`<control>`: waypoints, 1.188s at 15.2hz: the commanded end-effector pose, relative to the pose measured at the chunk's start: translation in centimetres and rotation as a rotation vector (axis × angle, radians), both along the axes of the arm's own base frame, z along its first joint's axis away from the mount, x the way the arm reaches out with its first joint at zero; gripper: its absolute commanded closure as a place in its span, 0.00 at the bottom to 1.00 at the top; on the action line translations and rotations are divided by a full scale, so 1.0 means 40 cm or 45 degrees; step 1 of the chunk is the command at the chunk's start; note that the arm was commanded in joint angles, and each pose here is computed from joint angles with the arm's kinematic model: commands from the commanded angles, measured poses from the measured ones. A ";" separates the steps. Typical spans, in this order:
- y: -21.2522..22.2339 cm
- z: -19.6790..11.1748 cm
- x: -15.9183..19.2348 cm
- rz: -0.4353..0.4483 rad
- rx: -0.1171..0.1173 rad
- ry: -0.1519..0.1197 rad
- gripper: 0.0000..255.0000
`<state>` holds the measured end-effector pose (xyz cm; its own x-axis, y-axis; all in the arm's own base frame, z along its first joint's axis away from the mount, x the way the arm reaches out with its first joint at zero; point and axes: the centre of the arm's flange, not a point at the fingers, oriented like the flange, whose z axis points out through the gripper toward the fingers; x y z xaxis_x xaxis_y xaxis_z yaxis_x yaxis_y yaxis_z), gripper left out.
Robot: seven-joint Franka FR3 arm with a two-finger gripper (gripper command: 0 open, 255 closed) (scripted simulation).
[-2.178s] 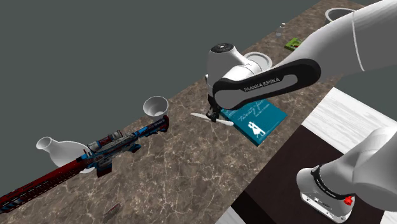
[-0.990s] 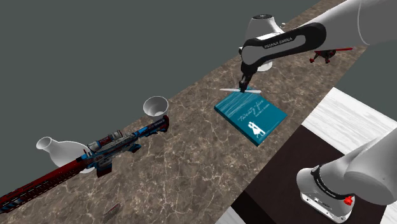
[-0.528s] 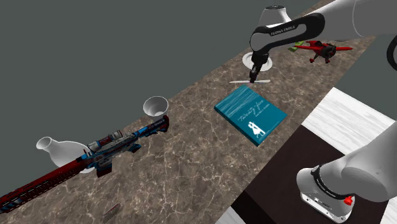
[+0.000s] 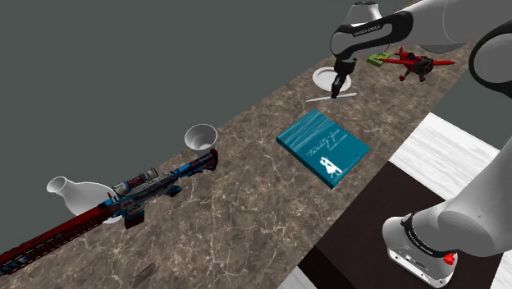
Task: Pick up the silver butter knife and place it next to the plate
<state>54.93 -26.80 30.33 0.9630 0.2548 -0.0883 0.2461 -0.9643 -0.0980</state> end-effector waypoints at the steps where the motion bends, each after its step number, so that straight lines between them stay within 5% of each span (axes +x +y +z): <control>1: -0.005 -0.027 -0.002 0.001 0.000 0.000 1.00; 13: -0.005 -0.181 -0.002 0.001 0.000 0.000 1.00; 18: -0.005 -0.181 -0.002 0.001 0.000 0.000 1.00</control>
